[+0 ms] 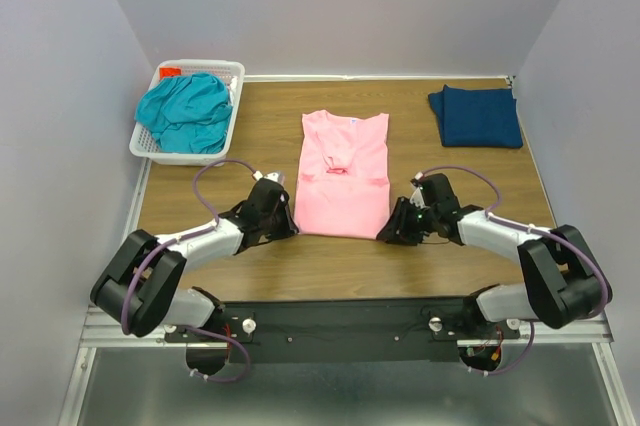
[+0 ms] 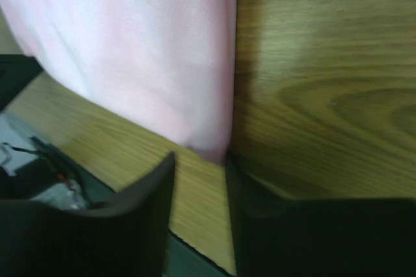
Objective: Fold and stack the t-shirts
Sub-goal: Fold the tshirt
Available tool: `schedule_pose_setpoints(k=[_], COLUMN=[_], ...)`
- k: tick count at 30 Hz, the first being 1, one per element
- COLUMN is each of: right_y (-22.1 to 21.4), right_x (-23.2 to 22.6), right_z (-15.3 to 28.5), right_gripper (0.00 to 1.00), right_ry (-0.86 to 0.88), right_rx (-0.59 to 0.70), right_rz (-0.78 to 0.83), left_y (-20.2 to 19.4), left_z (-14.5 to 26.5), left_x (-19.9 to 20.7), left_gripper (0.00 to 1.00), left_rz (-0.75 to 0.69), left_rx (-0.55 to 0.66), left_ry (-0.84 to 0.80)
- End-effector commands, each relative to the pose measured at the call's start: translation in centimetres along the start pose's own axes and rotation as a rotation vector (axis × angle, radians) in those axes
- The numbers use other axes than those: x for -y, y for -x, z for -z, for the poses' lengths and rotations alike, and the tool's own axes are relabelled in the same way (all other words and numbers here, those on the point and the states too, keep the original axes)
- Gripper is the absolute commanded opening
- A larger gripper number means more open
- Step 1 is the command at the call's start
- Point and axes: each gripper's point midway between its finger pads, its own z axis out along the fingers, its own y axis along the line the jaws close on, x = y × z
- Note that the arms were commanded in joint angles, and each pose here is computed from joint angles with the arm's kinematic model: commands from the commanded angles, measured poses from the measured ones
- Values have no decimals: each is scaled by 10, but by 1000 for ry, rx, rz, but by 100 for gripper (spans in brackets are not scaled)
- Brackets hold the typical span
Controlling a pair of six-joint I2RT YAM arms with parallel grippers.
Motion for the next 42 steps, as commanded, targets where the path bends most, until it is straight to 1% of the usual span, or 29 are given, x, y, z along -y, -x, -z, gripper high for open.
schedule_pose_setpoints(k=[1, 2, 3, 6, 10, 11, 13, 14, 17, 18, 20, 21, 23, 24, 27, 28, 30, 31, 33, 34, 36, 40, 42], right_y=[-22, -18, -16, -12, -10, -15, -24, -25, -19, -14, -4, 0, 12, 14, 34, 39, 54, 64, 74, 81, 87, 106, 119], right_x=[34, 35, 38, 31, 11, 4, -6, -19, -37, -50, -67, -73, -82, -81, -92, -91, -95, -104, -109, -116, -114, -108, -103], right_z=[-2, -3, -3, 0, 14, 17, 25, 34, 54, 66, 82, 89, 100, 101, 109, 108, 112, 118, 117, 121, 114, 109, 107], right_gripper=[30, 21, 15, 1, 1, 1, 1, 1, 1, 1, 1, 1, 1, 1, 1, 1, 1, 1, 1, 1, 1, 1, 1], right_ry=[-127, -141, -155, -129, -39, 0, 53, 104, 150, 191, 227, 238, 230, 210, 190, 172, 144, 148, 138, 143, 122, 81, 56], right_rx=[-41, -25, -14, -4, 28, 7, -24, -22, 20, 60, 111, 140, 186, 186, 241, 242, 290, 320, 327, 341, 327, 343, 352], right_rz=[-30, -19, -14, 4, 57, 62, 66, 83, 121, 148, 173, 191, 208, 207, 223, 226, 235, 252, 257, 273, 266, 237, 217], left_y=[-12, -11, -11, -8, -10, -6, -8, -1, 3, 10, 15, 25, 35, 47, 66, 79, 92, 105, 117, 126, 135, 160, 173], left_z=[2, 2, 3, 9, 23, 30, 38, 48, 63, 74, 85, 97, 108, 117, 126, 133, 135, 141, 138, 141, 133, 124, 119], left_x=[-7, -7, -6, -1, 1, 7, 13, 21, 30, 36, 37, 44, 48, 50, 48, 49, 50, 56, 58, 67, 63, 59, 62], left_gripper=[0, 0, 0, 0, 0, 0, 0, 0, 0, 0, 0, 0, 0, 0, 0, 0, 0, 0, 0, 0, 0, 0, 0], left_rz=[-12, -11, -10, -14, -3, 2, -2, -5, 12, 17, 36, 36, 45, 58, 80, 91, 102, 106, 106, 96, 98, 80, 72], left_rx=[-33, -27, -27, -16, 12, 34, 37, 72, 106, 144, 166, 208, 249, 297, 362, 402, 427, 464, 482, 503, 501, 512, 519], left_ry=[6, 4, 0, -20, -56, -79, -120, -160, -210, -240, -236, -251, -256, -249, -205, -185, -163, -174, -167, -202, -180, -144, -151])
